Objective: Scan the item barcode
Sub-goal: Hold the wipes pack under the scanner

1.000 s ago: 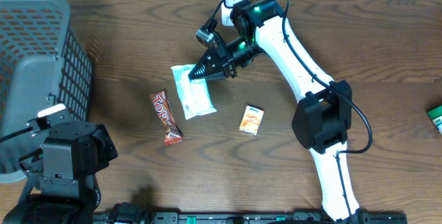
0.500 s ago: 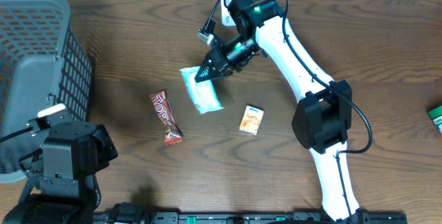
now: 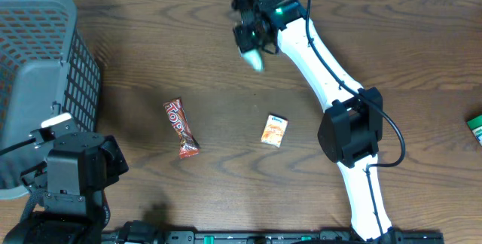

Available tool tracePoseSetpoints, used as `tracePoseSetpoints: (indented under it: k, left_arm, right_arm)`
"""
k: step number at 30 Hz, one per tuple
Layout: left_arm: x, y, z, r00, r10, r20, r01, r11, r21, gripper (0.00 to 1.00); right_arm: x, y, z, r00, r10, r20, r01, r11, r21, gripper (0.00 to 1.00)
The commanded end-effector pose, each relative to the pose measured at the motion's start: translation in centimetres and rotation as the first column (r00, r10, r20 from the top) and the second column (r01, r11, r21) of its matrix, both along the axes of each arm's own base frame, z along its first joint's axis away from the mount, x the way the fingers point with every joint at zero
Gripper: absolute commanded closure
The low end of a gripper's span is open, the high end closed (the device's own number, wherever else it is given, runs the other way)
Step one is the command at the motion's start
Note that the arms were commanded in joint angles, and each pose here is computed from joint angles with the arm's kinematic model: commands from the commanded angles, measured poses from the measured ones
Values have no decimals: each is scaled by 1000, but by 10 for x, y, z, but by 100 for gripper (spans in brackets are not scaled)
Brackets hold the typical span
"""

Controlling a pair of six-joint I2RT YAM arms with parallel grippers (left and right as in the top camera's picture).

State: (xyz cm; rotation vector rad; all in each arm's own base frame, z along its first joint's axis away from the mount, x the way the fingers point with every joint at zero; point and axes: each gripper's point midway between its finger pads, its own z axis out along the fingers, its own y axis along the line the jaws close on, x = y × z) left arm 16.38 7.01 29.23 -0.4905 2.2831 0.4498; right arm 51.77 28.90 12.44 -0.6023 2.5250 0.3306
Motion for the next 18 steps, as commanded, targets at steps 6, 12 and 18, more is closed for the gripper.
tracePoseSetpoints:
  k: [6, 12, 18]
  left_arm:
    - [-1, 2, 1, 1000, 3, -3, -3, 1000, 13, 2]
    - [-1, 2, 1, 1000, 3, -3, -3, 1000, 13, 2]
    - [-1, 2, 1, 1000, 3, -3, -3, 1000, 13, 2]
  right_arm:
    - [60, 10, 59, 881, 185, 436, -101, 972, -211, 99]
    - [86, 12, 64, 798, 250, 548, -90, 949, -302, 99]
    - [115, 6, 34, 741, 312, 595, -34, 902, -431, 99]
